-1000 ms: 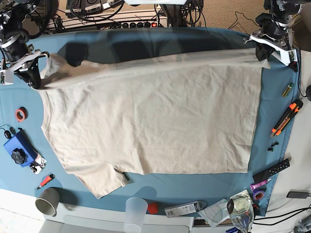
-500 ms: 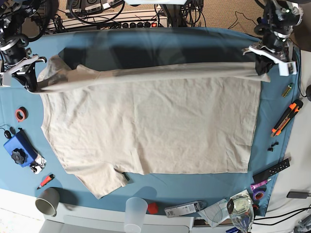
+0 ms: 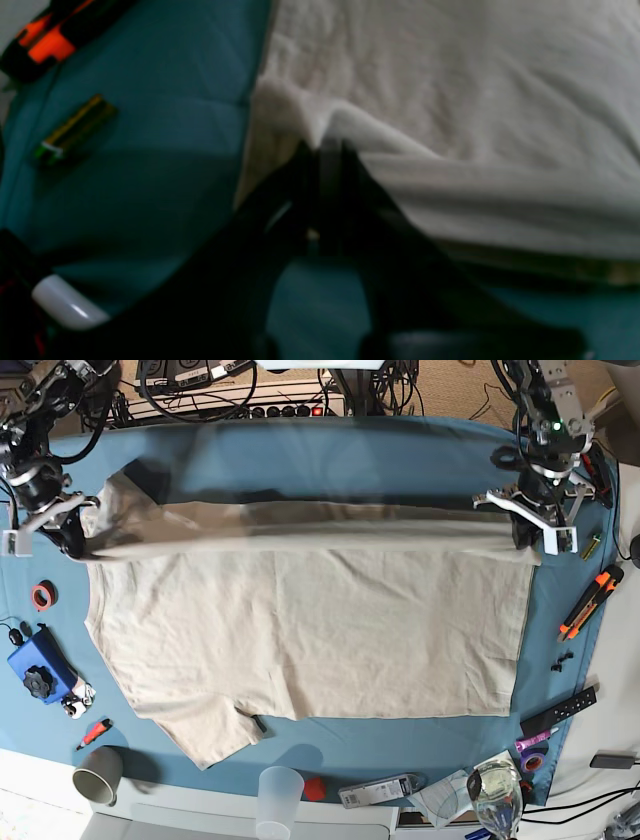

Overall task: Fold the T-shirt properly
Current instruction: 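Lower the held shoulder edge onto the shirt body, folding it over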

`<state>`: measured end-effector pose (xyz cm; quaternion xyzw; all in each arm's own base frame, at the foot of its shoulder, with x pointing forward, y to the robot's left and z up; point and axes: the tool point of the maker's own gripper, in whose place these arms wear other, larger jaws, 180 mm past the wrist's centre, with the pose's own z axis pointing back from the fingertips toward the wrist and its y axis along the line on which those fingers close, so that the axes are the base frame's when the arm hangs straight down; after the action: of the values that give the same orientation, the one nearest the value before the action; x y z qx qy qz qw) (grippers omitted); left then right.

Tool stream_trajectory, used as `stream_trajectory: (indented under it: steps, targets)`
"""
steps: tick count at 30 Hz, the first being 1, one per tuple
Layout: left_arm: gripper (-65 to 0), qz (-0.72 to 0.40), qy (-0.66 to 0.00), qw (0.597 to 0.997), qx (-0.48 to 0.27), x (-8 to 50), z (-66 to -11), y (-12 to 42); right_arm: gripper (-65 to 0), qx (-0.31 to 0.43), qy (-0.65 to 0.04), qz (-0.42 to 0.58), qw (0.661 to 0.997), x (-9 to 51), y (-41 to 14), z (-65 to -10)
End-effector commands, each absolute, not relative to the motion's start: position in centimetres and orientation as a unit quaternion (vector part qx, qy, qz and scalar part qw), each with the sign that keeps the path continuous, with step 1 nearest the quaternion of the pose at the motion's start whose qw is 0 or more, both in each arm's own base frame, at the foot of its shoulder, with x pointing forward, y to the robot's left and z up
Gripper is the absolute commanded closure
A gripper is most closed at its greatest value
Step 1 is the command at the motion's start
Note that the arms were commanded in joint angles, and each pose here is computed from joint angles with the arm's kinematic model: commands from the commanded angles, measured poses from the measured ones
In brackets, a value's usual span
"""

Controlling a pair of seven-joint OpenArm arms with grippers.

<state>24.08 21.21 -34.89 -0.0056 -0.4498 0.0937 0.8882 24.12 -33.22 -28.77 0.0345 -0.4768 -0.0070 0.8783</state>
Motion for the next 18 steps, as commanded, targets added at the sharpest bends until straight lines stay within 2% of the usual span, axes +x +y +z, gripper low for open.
stream_trajectory:
  steps: [1,8,13,18]
  targets:
    - [0.0,0.102,-0.469,0.877,0.010,24.8,-33.8,22.2,0.0,0.021,-0.504,0.007,0.863,25.1,-33.6,-27.0]
    - [0.0,0.087,-0.489,0.867,0.023,27.2,-32.6,23.7,0.0,-0.003,-0.508,0.023,0.861,27.1,-33.2,-26.7]
    - [0.0,0.096,-0.474,0.875,0.011,27.8,-34.3,23.9,0.0,-0.005,-0.503,0.049,0.863,28.5,-32.0,-26.9]
    - [0.0,0.099,-0.472,0.876,-0.003,28.3,-34.8,23.6,0.0,-0.043,-0.498,0.040,0.865,29.2,-32.4,-27.5]
